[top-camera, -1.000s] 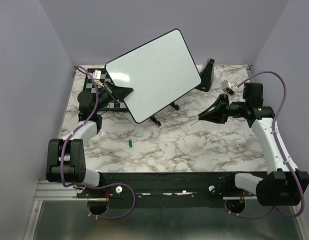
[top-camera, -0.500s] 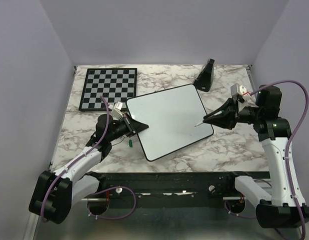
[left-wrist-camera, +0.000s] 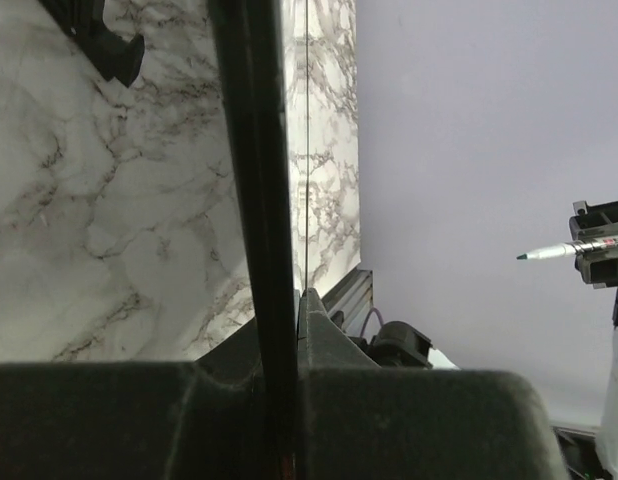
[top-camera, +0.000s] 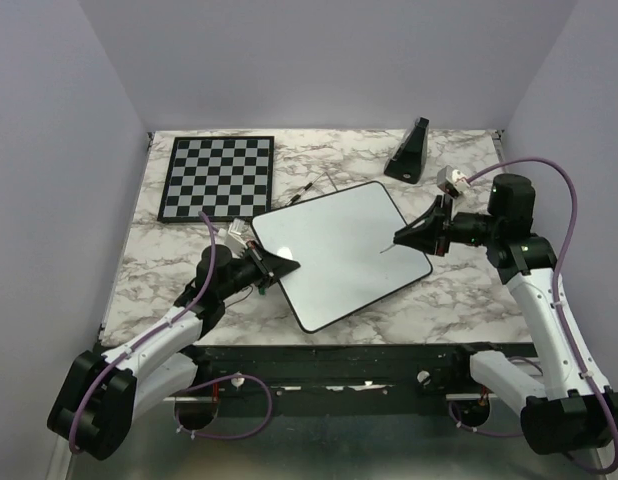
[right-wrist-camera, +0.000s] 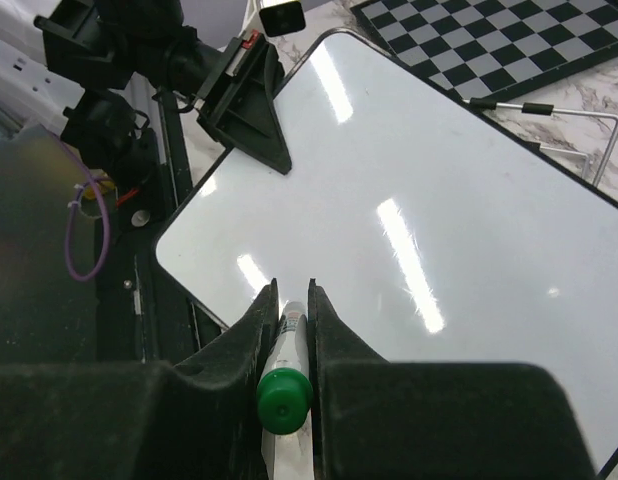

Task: Write a sentence on the whiteboard
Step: Hold the whiteboard at the center of the board.

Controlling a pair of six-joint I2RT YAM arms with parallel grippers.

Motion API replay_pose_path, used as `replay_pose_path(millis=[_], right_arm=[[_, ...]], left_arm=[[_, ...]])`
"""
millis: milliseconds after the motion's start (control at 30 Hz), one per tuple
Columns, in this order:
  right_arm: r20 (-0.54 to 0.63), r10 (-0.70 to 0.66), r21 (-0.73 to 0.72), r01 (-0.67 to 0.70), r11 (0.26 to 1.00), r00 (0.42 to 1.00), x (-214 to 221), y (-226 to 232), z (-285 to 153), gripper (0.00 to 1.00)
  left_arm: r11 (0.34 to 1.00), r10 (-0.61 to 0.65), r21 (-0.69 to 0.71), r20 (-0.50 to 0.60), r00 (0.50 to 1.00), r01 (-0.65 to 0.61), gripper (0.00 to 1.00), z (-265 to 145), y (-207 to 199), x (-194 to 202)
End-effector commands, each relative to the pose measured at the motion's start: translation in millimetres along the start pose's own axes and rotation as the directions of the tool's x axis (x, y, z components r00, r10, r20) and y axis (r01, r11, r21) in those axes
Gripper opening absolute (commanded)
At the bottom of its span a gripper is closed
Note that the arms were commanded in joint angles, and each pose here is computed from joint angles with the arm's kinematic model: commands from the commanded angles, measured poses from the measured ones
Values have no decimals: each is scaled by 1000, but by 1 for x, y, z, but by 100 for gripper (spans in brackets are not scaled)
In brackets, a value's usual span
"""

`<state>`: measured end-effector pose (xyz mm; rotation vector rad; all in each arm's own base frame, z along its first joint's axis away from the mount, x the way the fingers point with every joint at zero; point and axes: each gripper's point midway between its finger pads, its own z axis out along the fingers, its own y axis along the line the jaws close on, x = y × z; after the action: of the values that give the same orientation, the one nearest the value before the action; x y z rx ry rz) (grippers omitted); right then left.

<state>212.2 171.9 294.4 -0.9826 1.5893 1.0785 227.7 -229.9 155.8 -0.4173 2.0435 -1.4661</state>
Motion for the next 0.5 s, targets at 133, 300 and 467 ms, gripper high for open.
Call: replay_pose_path(millis=[133,300,467], right_arm=[[9,-95,59,94,994,995,-16,-15,50,1],[-4,-70,69,70,995,998,-13,-12,75,1],[-1,-21,112,21,993,1000,-6,-12,92,0]], left_arm=[[997,-64,45,-54,996,66,0,-2,-15,21],[996,-84,36,-77,993,87,0,5,-12,30],[991,-113,58,-99,989,119,0,14,-18,43]])
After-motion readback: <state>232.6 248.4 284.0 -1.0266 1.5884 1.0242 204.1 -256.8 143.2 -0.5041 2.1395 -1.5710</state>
